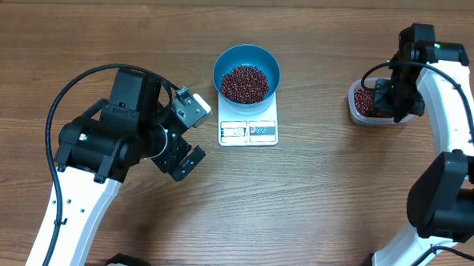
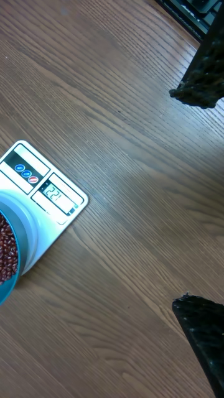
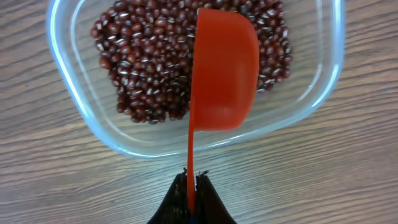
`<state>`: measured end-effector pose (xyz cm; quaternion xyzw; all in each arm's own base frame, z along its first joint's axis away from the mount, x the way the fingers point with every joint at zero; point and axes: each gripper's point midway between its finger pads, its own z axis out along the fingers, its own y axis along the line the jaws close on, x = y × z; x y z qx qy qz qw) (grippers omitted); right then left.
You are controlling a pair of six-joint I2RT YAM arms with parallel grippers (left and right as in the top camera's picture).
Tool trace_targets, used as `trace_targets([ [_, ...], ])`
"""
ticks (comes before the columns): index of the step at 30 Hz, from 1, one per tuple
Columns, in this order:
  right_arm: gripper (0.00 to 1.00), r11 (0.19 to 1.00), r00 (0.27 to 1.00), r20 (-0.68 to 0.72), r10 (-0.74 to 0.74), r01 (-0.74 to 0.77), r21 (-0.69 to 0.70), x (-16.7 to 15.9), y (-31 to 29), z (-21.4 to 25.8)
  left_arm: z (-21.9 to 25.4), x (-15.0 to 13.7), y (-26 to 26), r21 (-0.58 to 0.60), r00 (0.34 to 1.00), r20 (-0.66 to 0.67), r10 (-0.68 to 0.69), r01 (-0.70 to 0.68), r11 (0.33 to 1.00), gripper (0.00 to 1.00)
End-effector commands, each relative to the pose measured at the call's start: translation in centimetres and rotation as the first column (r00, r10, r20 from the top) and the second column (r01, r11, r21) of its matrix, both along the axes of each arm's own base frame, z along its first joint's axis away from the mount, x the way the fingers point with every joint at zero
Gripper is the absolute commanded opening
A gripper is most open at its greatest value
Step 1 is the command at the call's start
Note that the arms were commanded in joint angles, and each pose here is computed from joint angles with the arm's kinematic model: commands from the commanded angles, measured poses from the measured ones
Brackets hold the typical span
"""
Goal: Scoop item into bowl and weigh 150g on scale
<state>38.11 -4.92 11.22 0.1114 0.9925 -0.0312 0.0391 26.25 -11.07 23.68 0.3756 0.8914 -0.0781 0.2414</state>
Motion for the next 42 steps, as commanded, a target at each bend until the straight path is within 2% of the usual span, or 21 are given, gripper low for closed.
trace_targets([
  [1,0.04,0.999,1.000,0.026,-0.003,0.002,0.054,0.7,0.8,0.4,-0.1,0.1,-0.2,-0.020,1.000,-0.011,0.004,-0.004,1.000,1.00],
  [42,0.04,0.995,0.999,-0.032,-0.026,0.029,0.094,-0.7,1.6,0.3,-0.1,0.1,-0.2,-0.020,1.000,-0.011,0.004,-0.004,1.000,1.00],
])
